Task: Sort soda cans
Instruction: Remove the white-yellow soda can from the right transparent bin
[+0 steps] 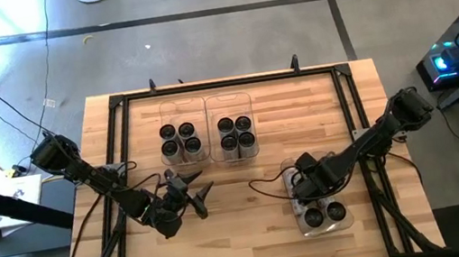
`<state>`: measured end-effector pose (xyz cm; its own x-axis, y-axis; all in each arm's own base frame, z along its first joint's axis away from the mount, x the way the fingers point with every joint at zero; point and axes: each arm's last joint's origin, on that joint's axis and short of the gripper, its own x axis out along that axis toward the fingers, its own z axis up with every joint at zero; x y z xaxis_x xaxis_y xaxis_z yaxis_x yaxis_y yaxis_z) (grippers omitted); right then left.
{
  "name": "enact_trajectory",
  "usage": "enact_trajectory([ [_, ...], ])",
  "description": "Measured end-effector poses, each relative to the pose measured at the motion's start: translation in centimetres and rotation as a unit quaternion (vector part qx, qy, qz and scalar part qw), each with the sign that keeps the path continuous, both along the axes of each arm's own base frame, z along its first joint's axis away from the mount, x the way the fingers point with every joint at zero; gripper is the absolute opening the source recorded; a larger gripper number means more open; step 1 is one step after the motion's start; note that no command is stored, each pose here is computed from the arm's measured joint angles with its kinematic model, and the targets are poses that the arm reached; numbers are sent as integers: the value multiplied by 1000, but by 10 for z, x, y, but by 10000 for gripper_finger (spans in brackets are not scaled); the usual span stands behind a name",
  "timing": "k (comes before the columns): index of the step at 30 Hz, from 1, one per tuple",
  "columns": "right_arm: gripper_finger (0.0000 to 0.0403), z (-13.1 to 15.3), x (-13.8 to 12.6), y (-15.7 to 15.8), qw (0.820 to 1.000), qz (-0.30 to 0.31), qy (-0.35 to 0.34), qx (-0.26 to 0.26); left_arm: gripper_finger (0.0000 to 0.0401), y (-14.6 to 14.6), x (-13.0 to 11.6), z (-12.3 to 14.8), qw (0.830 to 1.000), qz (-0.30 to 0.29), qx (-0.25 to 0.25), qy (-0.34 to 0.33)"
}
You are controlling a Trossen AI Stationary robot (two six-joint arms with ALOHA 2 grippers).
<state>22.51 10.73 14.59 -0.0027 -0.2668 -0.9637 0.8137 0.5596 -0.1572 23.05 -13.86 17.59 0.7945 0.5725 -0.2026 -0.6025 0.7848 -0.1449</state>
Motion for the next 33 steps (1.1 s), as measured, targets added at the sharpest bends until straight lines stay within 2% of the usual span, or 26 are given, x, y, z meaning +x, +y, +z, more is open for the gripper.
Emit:
enact_trajectory([
  [6,238,3,-4,0,1000,0,0,-12,241,0,0,0,1000,0,0,0],
  [11,238,17,-13,0,999,-12,-30,-16,241,0,0,0,1000,-1,-1,0],
  [20,234,48,-35,-4,996,-12,-69,-59,241,0,0,0,1000,-1,0,2],
  [29,234,78,-53,-2,979,24,-182,-89,241,1,1,0,1000,-5,7,8],
  [33,234,90,-60,-2,963,53,-234,-121,241,5,10,5,999,-41,10,18],
])
